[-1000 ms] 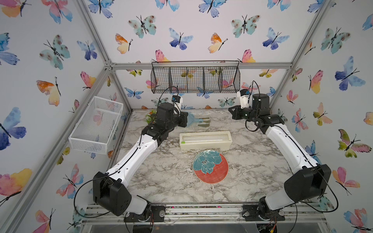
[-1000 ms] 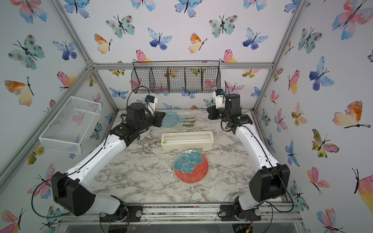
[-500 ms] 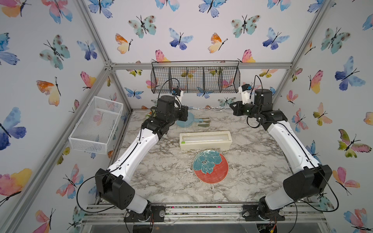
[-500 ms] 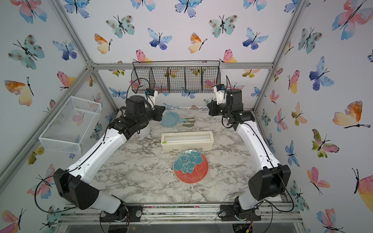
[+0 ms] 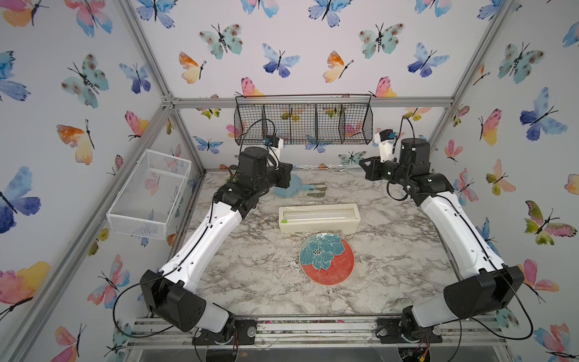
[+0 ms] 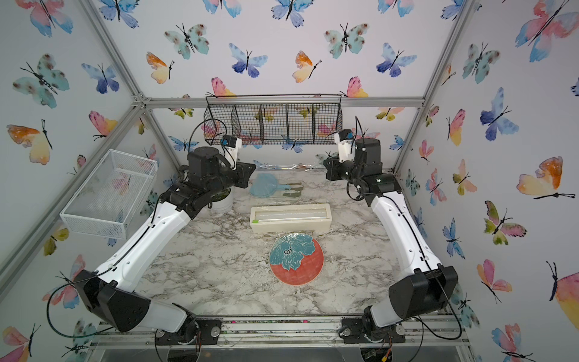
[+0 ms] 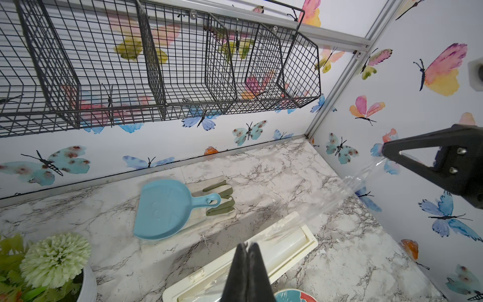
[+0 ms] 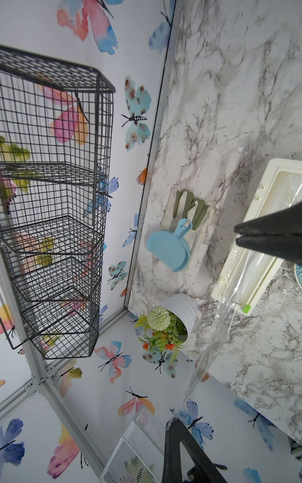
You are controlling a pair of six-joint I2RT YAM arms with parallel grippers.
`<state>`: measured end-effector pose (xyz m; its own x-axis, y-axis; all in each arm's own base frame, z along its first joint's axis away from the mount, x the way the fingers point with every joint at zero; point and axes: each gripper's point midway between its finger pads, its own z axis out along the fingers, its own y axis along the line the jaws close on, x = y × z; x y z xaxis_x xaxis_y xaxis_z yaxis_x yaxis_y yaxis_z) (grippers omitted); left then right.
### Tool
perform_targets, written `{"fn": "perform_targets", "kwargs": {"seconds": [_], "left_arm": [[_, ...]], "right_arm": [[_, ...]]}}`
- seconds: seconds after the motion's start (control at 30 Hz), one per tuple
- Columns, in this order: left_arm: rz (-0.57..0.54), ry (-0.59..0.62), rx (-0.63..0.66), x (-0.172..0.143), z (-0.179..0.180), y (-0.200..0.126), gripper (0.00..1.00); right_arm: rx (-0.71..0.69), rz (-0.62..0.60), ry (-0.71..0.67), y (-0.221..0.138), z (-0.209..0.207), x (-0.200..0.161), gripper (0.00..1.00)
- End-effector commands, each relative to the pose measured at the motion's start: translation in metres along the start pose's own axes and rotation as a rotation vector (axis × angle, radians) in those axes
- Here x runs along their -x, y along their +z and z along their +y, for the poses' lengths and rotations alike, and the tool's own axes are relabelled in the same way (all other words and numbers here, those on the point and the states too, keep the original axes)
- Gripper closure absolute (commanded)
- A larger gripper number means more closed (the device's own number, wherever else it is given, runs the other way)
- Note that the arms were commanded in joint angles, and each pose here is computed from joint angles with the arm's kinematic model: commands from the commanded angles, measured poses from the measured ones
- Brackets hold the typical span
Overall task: Wrap the plate with plastic wrap
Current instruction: Pull the plastic wrap from the plastic wrap cutting box, then cover the plate with plastic wrap.
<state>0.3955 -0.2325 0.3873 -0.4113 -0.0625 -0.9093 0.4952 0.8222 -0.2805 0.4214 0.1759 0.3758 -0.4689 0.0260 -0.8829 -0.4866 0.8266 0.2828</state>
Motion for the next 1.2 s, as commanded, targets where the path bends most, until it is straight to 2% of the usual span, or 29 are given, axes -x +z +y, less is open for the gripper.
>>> {"fn": "perform_targets", "kwargs": {"seconds": [0.0, 0.2, 0.43, 0.53, 0.6, 0.7, 0.77, 0.93, 1.03, 1.17], "left_arm": [[-0.074, -0.002, -0.043, 0.028, -0.016, -0.024, 1.00], [-0.093, -0.007, -0.071, 0.037, -0.025, -0.036, 1.00], [-0.125, -0.032, -0.133, 0.049, -0.042, -0.058, 1.00], [-0.101, -0.075, -0.169, 0.034, -0.048, -0.065, 1.00], [-0.060, -0.105, -0.211, 0.005, -0.054, -0.066, 1.00], [0.034, -0.125, -0.221, -0.059, -0.057, -0.066, 1.00], [0.094, -0.136, -0.225, -0.101, -0.058, -0.067, 1.00], [0.213, -0.177, -0.273, -0.182, -0.067, -0.072, 1.00], [0.298, -0.193, -0.303, -0.229, -0.072, -0.072, 1.00], [0.427, -0.215, -0.299, -0.283, -0.068, -0.074, 1.00]], "right_arm": [[0.012, -0.087, -0.031, -0.023, 0.013, 0.033, 0.98], [0.033, -0.094, -0.024, -0.030, 0.019, 0.037, 0.98], [0.049, -0.127, -0.035, -0.053, 0.032, 0.049, 0.98], [0.068, -0.085, -0.014, -0.057, 0.035, 0.034, 0.98], [0.082, -0.038, 0.014, -0.058, 0.035, 0.009, 0.98], [0.083, 0.038, 0.072, -0.064, 0.032, -0.040, 0.98], [0.097, 0.107, 0.129, -0.066, 0.031, -0.083, 0.98], [0.142, 0.292, 0.312, -0.065, 0.030, -0.185, 0.98], [0.126, 0.376, 0.389, -0.065, 0.026, -0.230, 0.98], [0.046, 0.456, 0.450, -0.069, 0.015, -0.271, 0.98]]}}
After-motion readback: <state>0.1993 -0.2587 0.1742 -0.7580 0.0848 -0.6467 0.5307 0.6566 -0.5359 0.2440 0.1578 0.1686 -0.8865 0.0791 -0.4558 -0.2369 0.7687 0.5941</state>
